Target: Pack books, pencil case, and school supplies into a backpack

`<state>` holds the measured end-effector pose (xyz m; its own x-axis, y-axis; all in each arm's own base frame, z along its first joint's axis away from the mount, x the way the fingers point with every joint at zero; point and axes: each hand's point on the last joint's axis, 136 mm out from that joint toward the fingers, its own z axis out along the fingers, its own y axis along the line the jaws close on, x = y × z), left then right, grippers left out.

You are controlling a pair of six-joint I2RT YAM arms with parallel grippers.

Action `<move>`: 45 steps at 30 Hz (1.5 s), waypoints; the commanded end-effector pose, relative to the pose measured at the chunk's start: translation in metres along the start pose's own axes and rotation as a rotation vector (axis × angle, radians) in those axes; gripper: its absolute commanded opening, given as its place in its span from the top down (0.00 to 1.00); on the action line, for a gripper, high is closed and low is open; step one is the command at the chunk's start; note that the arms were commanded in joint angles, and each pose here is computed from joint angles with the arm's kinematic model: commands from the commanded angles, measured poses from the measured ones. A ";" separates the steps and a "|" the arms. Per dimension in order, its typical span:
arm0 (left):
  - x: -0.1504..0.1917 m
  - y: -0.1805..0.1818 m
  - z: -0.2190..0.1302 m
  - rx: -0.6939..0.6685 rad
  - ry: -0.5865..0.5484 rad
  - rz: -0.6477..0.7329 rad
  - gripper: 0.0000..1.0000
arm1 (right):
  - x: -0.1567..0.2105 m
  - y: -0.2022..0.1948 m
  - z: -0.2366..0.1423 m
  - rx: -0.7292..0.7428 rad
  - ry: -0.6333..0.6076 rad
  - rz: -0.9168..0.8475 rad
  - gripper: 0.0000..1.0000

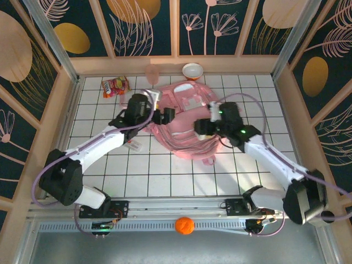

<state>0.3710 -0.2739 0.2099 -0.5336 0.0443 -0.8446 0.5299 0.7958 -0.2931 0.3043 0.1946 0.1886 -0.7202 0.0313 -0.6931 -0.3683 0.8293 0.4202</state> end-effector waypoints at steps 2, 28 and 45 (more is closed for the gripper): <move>0.000 -0.058 0.021 0.082 -0.008 0.374 0.13 | 0.000 -0.053 -0.032 0.116 -0.066 0.277 0.62; 0.052 -0.091 0.085 -0.004 0.013 0.735 0.92 | 0.031 -0.127 -0.056 0.186 -0.126 0.518 0.62; -0.063 -0.131 0.001 0.107 -0.288 0.480 1.00 | 0.003 -0.041 0.014 -0.085 -0.116 0.624 0.62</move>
<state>0.3334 -0.3734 0.2268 -0.1055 0.4115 -0.9053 0.7464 0.6343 0.2014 0.3024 0.1483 0.1373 -0.7924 0.4834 -0.3721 0.0710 0.6789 0.7308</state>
